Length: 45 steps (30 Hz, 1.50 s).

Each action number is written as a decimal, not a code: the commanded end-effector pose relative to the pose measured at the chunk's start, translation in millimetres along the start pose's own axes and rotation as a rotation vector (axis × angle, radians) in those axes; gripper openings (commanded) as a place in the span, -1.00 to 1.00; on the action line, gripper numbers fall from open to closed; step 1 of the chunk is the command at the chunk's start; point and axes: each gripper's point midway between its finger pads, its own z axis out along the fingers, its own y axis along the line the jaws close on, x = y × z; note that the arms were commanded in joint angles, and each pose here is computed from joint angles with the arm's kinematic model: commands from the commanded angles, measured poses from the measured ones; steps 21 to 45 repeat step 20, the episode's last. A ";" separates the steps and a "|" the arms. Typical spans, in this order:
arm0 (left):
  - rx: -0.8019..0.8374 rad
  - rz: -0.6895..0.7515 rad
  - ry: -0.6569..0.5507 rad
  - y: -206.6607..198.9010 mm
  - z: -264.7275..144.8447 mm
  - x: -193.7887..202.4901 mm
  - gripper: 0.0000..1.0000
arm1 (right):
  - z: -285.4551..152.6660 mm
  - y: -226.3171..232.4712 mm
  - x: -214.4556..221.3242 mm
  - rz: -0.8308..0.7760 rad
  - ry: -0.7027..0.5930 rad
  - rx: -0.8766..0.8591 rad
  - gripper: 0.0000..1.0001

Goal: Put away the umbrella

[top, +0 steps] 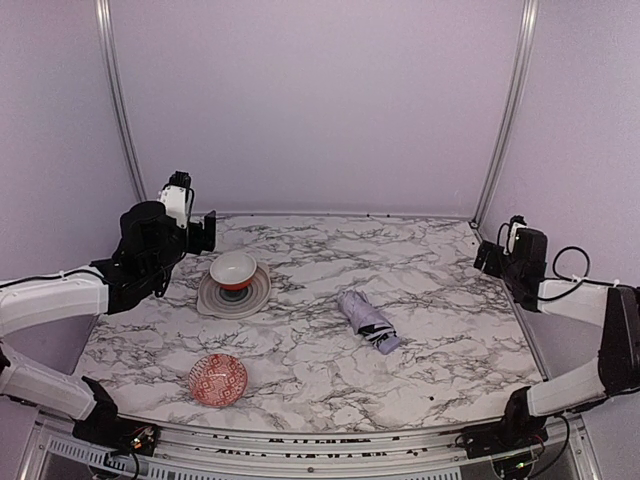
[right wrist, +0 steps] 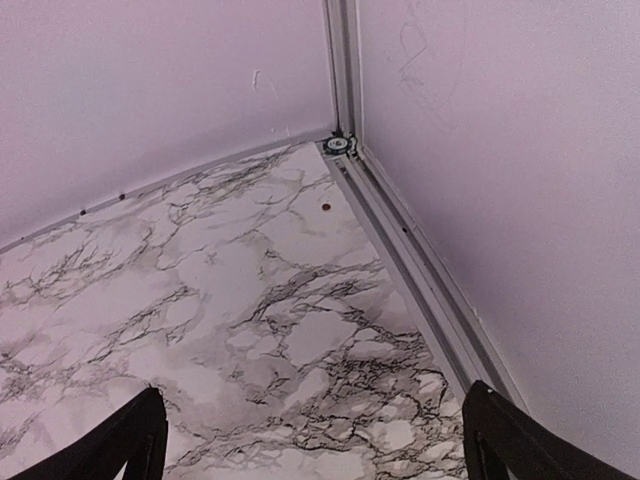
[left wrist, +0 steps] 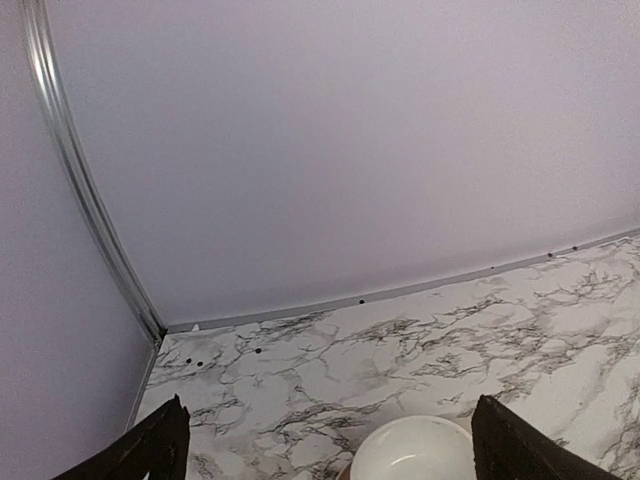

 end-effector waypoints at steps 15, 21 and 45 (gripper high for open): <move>-0.496 -0.153 0.079 138.4 6.9 103.4 0.98 | -4.8 -39.0 -14.2 0.064 -0.274 0.183 0.99; -0.514 -0.161 0.047 149.6 -12.3 121.8 0.98 | 2.8 -33.3 -12.5 0.043 -0.260 0.158 0.99; -0.514 -0.161 0.047 149.6 -12.3 121.8 0.98 | 2.8 -33.3 -12.5 0.043 -0.260 0.158 0.99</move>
